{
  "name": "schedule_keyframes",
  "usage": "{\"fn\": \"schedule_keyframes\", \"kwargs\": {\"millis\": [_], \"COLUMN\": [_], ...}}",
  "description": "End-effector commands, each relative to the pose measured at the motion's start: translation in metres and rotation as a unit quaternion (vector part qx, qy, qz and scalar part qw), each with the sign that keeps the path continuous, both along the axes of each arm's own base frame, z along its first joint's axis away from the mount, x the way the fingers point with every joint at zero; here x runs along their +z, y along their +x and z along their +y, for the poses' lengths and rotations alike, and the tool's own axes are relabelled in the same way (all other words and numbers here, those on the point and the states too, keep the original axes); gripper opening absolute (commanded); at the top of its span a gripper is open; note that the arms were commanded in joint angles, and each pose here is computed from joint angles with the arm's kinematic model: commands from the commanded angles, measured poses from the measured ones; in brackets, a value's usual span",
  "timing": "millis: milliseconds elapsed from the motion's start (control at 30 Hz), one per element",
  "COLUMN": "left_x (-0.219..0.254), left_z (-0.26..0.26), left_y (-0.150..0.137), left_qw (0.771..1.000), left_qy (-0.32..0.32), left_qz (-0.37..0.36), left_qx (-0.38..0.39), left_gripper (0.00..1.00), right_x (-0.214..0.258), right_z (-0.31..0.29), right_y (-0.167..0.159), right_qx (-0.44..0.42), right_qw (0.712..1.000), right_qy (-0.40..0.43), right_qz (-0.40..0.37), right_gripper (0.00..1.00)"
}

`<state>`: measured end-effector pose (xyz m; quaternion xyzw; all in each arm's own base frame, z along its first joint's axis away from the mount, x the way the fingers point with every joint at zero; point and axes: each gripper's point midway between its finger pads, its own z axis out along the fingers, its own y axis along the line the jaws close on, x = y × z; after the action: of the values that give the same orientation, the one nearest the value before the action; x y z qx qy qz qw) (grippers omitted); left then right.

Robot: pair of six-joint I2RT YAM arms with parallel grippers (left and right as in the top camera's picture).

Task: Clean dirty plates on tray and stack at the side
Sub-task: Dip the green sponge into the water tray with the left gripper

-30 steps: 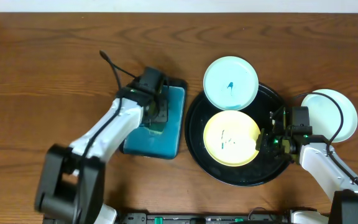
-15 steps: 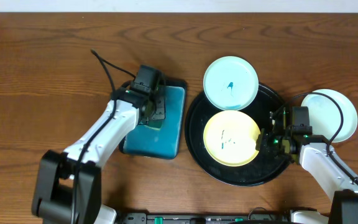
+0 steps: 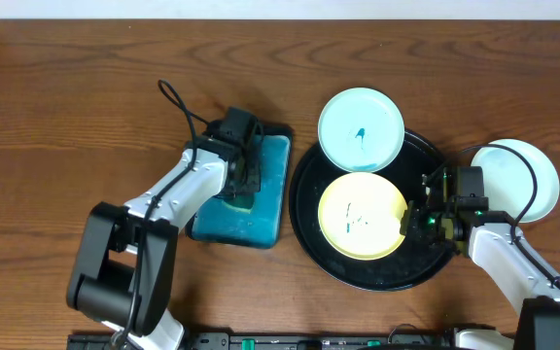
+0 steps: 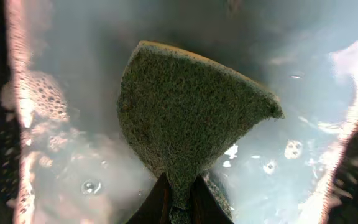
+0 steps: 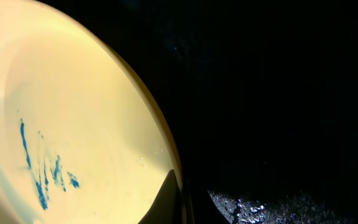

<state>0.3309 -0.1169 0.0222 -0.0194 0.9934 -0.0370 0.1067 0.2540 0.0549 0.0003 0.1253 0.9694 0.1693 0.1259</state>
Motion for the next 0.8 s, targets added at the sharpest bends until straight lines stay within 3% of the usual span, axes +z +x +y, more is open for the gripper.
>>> {"fn": "schedule_keyframes", "kwargs": {"millis": [0,300,500,767], "left_x": [0.041,0.097,0.119,0.149], "left_z": [0.004,-0.016,-0.023,-0.012], "left_y": [0.012,0.007,-0.006,-0.009], "left_qw": [0.998,0.974,0.931,0.883], "left_qy": [-0.024,-0.179,-0.283,-0.38], "left_qz": [-0.057,-0.098,-0.116,-0.159], "left_qx": [0.011,-0.097,-0.2,-0.225], "left_gripper": [0.07,0.07,0.07,0.07], "right_x": [-0.006,-0.006,-0.006,-0.006], "right_z": [-0.002,-0.002,-0.002,-0.002], "right_y": [-0.007,-0.008,-0.009,-0.01], "right_qx": [-0.005,-0.005,-0.005,-0.005], "right_qw": [1.0,1.0,1.0,1.0], "right_qy": [-0.011,-0.011,-0.011,-0.011], "right_qz": [0.016,0.018,0.021,0.022], "right_gripper": [0.01,0.01,0.01,0.01]}}
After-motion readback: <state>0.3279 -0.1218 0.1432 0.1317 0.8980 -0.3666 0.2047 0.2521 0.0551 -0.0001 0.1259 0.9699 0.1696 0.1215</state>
